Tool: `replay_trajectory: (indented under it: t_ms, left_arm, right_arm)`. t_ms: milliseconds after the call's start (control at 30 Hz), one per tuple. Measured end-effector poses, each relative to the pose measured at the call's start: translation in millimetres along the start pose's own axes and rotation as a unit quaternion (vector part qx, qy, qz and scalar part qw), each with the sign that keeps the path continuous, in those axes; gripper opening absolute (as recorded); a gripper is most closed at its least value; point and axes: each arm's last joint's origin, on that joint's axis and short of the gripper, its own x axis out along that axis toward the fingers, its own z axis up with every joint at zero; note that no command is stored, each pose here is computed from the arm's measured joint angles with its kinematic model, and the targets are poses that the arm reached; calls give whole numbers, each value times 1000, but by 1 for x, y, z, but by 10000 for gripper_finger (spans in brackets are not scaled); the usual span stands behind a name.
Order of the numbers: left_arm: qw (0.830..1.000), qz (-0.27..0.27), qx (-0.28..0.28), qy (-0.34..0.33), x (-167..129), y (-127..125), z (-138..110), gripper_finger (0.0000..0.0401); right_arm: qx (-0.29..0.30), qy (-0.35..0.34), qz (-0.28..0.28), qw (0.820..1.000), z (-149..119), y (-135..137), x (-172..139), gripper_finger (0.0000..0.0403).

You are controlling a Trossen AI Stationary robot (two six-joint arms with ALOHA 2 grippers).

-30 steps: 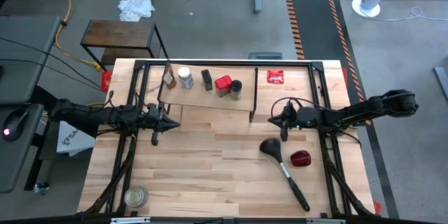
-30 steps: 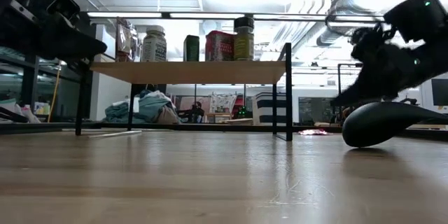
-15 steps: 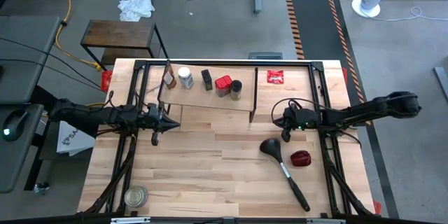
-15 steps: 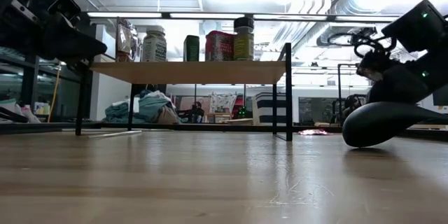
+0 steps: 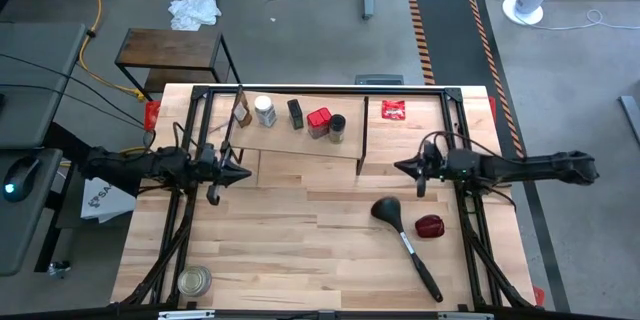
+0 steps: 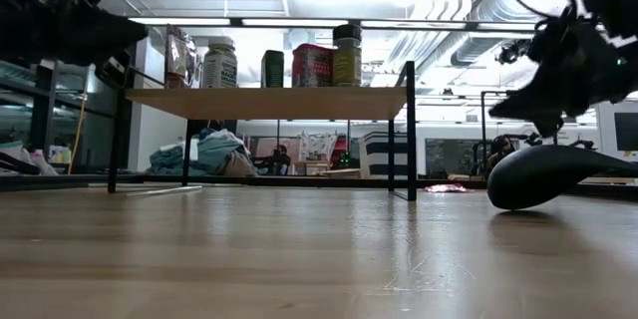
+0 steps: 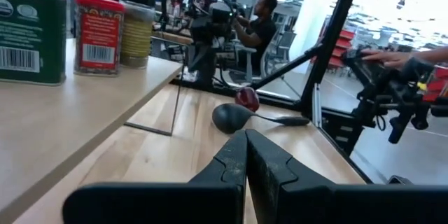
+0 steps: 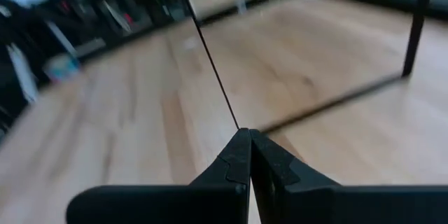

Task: Shelf spices
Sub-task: Return to Home Position

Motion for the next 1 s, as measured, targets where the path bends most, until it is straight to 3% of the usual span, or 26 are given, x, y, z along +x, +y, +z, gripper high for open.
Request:
replay_trajectory:
  t_ms: [433, 1000]
  left_arm:
    - [1000, -10, 0, 3, 0, -1, 0, 1]
    - [1000, -9, 0, 3, 0, -1, 0, 1]
  right_arm:
    - [36, -174, 63, 982, 27, 4, -27, 0]
    - [31, -151, 54, 986, 23, 3, -24, 0]
